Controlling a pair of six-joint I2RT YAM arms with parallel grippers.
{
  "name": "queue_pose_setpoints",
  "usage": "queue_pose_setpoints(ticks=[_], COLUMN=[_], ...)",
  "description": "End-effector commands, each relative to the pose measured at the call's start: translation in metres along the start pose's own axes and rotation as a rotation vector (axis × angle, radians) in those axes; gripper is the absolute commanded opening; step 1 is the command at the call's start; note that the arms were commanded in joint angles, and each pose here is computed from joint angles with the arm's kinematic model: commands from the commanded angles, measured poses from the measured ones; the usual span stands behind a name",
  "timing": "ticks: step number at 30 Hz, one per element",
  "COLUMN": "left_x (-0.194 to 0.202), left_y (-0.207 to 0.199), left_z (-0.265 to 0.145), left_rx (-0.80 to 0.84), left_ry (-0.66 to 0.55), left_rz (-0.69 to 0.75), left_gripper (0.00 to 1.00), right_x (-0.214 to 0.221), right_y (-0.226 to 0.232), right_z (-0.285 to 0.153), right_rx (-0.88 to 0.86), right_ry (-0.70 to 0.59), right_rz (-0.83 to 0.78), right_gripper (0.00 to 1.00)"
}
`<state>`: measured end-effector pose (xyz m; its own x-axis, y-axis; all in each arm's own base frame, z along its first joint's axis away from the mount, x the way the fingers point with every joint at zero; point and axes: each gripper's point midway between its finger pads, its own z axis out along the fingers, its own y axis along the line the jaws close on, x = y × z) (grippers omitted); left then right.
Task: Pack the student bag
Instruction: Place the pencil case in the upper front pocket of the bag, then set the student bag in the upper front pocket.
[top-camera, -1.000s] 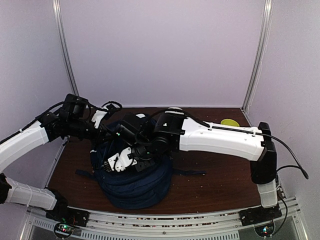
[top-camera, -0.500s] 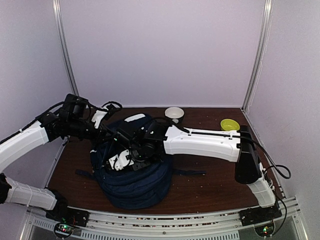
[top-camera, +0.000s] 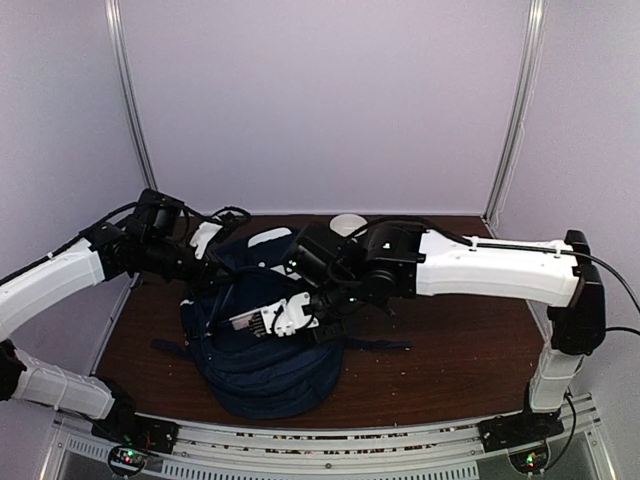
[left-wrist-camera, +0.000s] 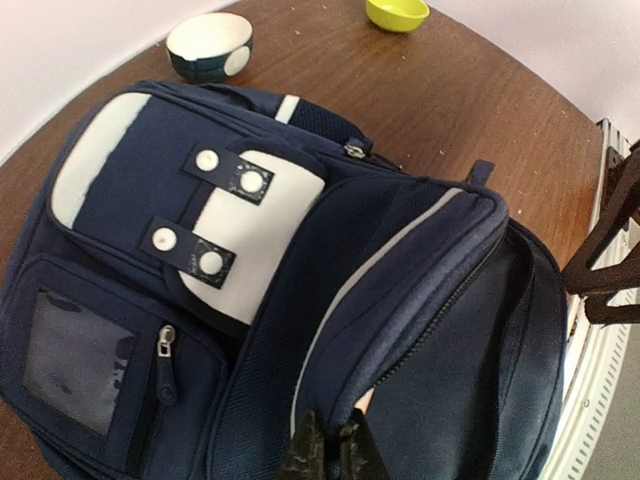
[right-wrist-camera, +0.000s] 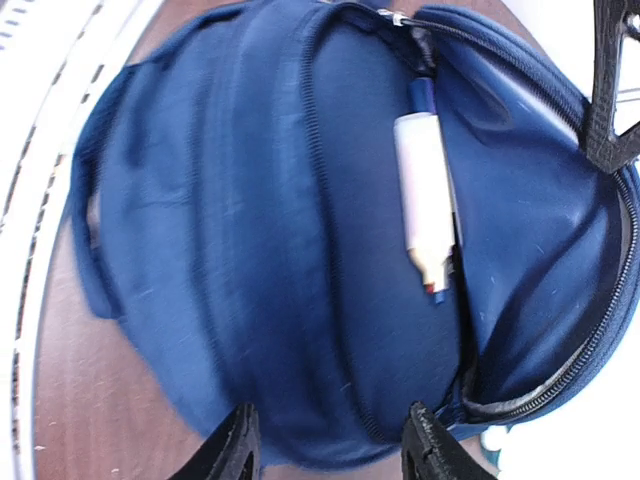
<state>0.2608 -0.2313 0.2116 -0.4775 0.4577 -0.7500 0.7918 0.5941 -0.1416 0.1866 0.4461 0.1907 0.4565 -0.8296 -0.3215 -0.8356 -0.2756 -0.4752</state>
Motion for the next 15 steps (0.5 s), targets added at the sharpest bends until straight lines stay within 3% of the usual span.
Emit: queue_pose_setpoints(ticks=[1,8,15], left_x=[-0.016,0.005,-0.005], left_y=[-0.04,-0.073,-0.076], left_z=[0.02,0.051,0.076], left_rx=[0.115,0.141,0.137], left_ry=[0.01,0.097,0.067], left_rz=[0.044,0.034,0.002], left_gripper=[0.0,0.0,0.0], right_x=[0.019,0.069,0.105], right_y=[0.041,0.088,0.056], right_z=[0.005,0.023,0.041], right_rx=[-0.117,-0.144,0.046], right_ry=[-0.018,0.031,0.093], right_rz=[0.051,0.065,0.151], right_gripper=[0.49,0.49,0.45])
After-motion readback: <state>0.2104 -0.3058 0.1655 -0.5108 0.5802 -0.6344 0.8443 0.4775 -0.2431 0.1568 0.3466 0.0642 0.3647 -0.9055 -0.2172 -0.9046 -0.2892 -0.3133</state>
